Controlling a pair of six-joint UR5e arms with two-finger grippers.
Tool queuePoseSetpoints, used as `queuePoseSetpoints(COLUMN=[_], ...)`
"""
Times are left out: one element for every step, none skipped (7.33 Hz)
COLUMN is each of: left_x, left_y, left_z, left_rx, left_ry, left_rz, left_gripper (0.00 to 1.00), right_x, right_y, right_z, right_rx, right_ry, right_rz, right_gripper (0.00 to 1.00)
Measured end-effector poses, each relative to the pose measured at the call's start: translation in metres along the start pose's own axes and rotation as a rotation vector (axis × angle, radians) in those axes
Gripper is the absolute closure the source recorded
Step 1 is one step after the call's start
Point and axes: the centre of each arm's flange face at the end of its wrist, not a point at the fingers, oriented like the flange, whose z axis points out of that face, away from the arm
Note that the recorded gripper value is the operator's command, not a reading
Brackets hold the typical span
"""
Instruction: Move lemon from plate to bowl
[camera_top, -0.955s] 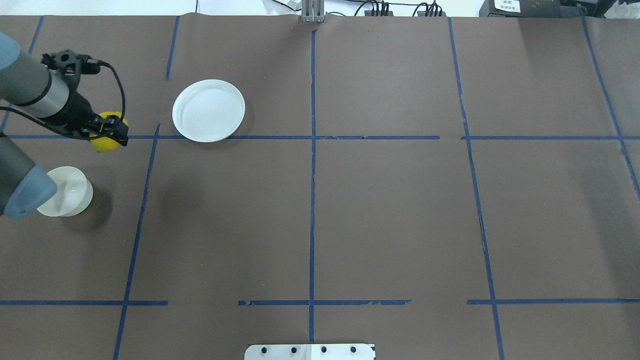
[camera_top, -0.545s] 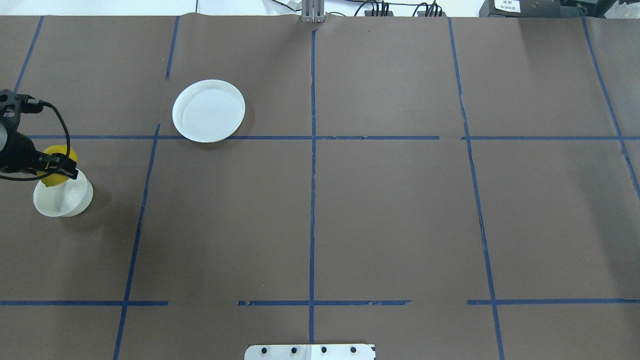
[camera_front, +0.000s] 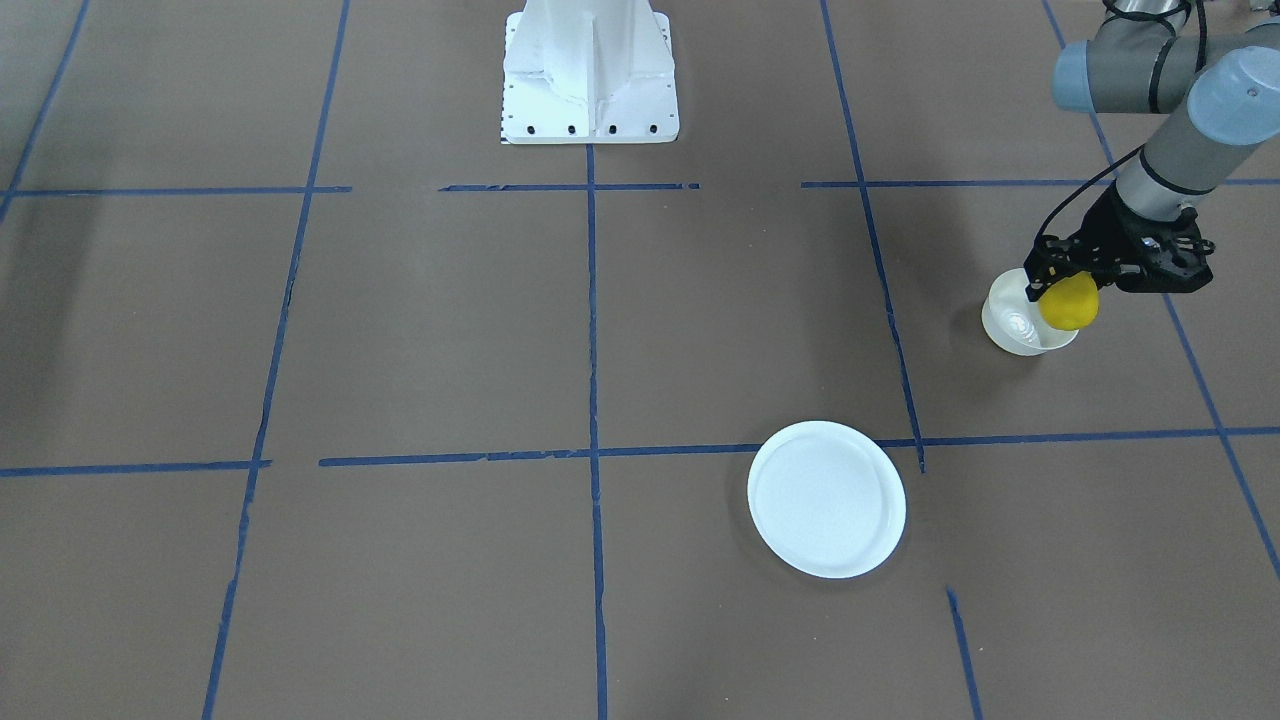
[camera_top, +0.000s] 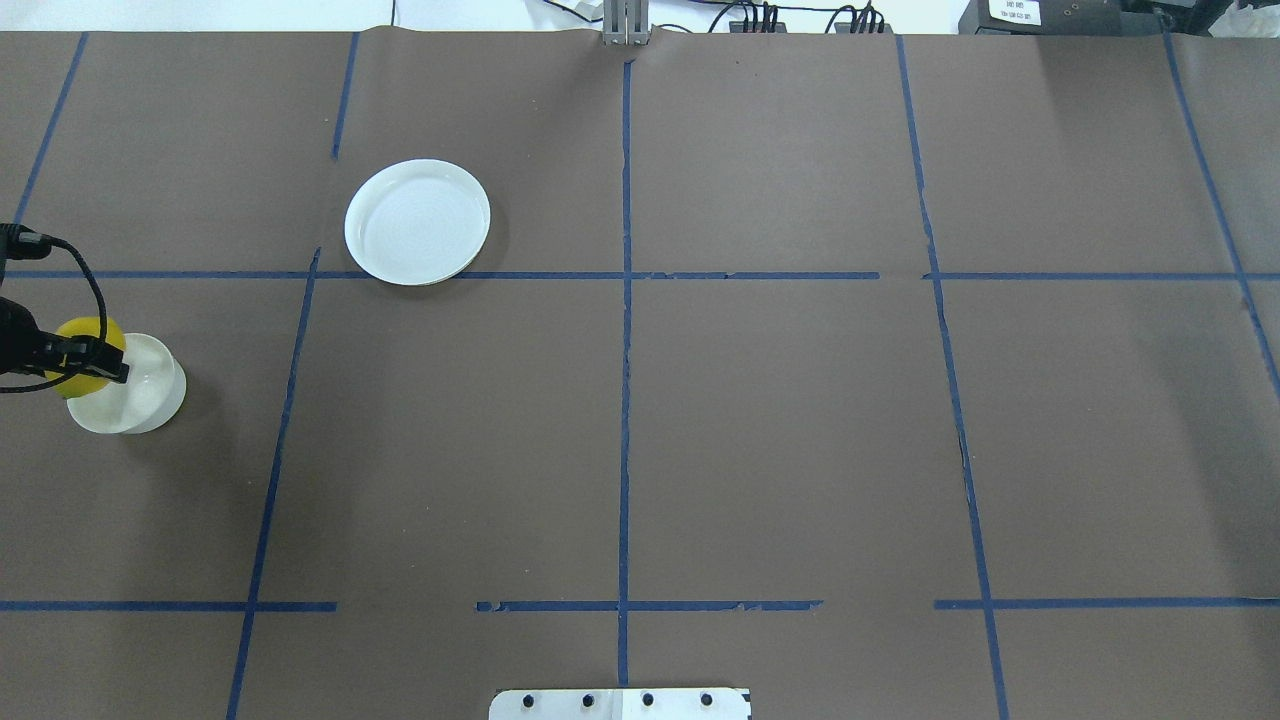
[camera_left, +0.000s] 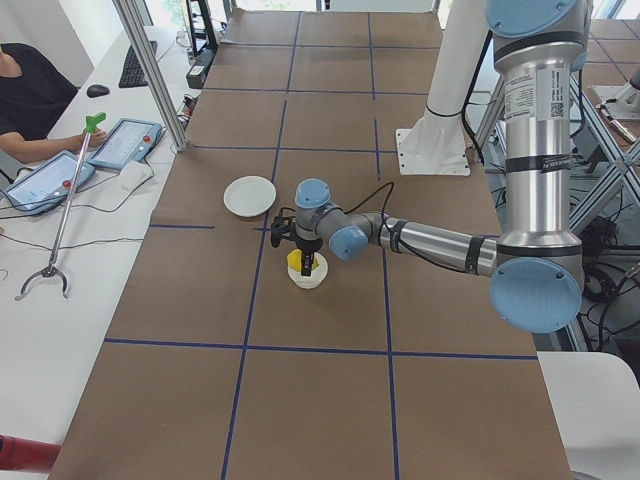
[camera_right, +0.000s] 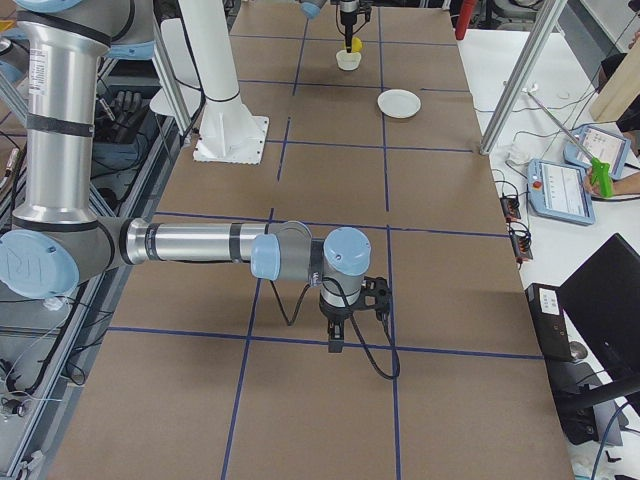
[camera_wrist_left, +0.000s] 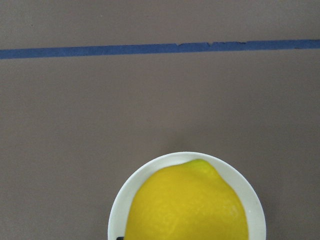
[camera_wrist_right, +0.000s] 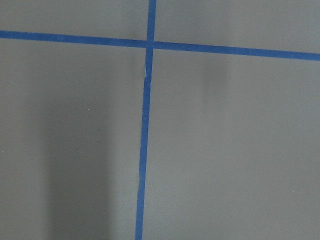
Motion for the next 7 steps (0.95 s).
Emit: queuePoseSetpoints(left_x=[0.002, 0.006, 0.009, 0.012, 0.005, -0.011, -0.037], left_y=[-0.001, -0.003, -0.005, -0.006, -0.012, -0.025, -0.043], left_z=[0.0, -0.001, -0.003, -0.007, -0.014, -0.029, -0.053], left_rx=[0.0, -0.002, 0.0, 0.007, 0.025, 0.055, 0.077], left_ry=[0.004, 0.011, 0.017, 0.021, 0.017, 0.004, -0.014], left_rz=[0.003, 0.006, 0.015, 0.042, 0.101, 0.169, 0.217], left_gripper=[0.0, 0.0, 0.0, 0.0, 0.0, 0.0, 0.0], right_x=[0.0, 0.0, 0.0, 0.0, 0.0, 0.0, 0.0], right_y=[0.0, 0.0, 0.0, 0.0, 0.0, 0.0, 0.0], right_z=[0.0, 0.0, 0.0, 0.0, 0.0, 0.0, 0.0], right_rx=[0.0, 0.0, 0.0, 0.0, 0.0, 0.0, 0.0], right_ry=[0.0, 0.0, 0.0, 0.0, 0.0, 0.0, 0.0], right_rz=[0.0, 0.0, 0.0, 0.0, 0.0, 0.0, 0.0], right_gripper=[0.0, 0.0, 0.0, 0.0, 0.0, 0.0, 0.0])
